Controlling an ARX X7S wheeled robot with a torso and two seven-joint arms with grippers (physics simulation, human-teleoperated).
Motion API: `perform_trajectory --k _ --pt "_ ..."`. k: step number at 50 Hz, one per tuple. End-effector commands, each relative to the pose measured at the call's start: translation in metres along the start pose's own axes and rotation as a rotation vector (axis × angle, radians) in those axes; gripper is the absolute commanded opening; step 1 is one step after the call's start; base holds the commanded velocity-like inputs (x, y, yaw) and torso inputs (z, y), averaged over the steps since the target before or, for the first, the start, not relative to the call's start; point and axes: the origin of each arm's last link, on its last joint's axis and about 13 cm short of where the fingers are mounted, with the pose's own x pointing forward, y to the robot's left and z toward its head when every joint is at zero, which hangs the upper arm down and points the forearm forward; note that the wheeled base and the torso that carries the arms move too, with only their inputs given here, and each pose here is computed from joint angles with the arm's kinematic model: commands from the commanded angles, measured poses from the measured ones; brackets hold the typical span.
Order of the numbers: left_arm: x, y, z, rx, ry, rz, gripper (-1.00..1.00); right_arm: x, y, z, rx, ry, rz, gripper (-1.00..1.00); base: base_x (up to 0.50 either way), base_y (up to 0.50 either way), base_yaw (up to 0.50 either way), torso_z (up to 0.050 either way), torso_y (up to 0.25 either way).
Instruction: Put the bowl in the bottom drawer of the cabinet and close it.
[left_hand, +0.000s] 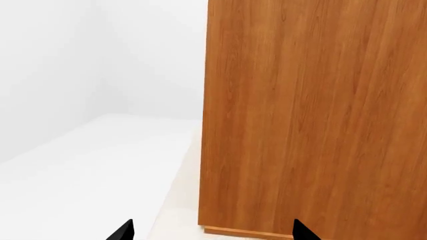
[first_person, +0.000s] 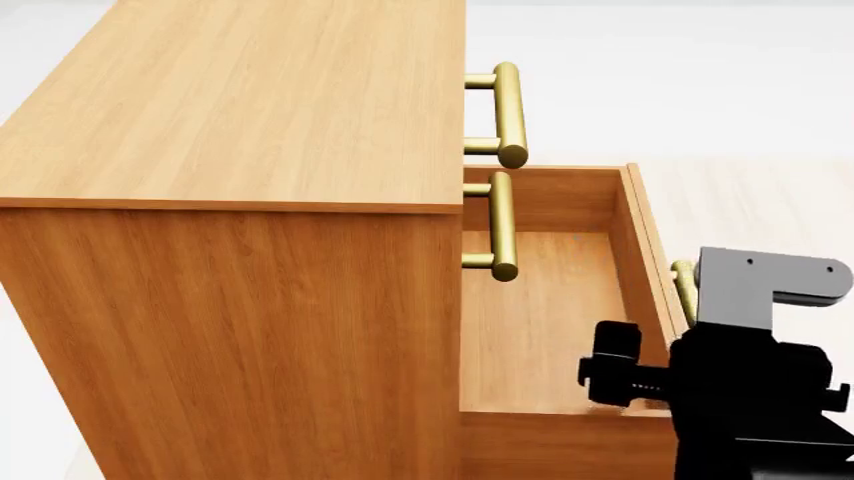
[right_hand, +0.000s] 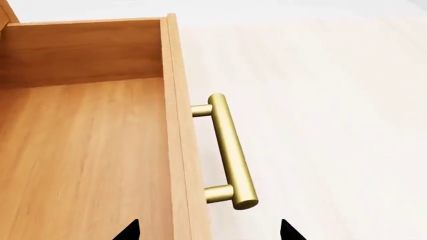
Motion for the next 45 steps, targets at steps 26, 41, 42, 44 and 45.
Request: perform_trajectory --k 26,41,42,44,45 --pt "0.000 0.000 0.004 0.001 0.000 -0.001 1.00 0.014 -0.016 -0.004 0.073 0.016 -0.132 1.00 0.00 0.00 0.00 0.000 0.000" --pt "0.000 0.000 0.005 0.001 -0.001 -0.002 1.00 0.015 -0.024 -0.006 0.071 0.008 -0.184 1.00 0.00 0.00 0.00 0.000 0.000" --pt "0.000 0.000 0.004 0.001 -0.001 -0.002 1.00 0.016 -0.025 -0.006 0.075 0.007 -0.192 1.00 0.00 0.00 0.00 0.000 0.000" --pt "-0.001 0.000 0.005 0.001 -0.002 -0.002 1.00 0.016 -0.026 -0.006 0.077 0.004 -0.197 1.00 0.00 0.00 0.00 0.000 0.000" --pt "-0.001 0.000 0.005 0.001 -0.001 -0.002 1.00 0.016 -0.027 -0.006 0.073 0.002 -0.202 1.00 0.00 0.00 0.00 0.000 0.000"
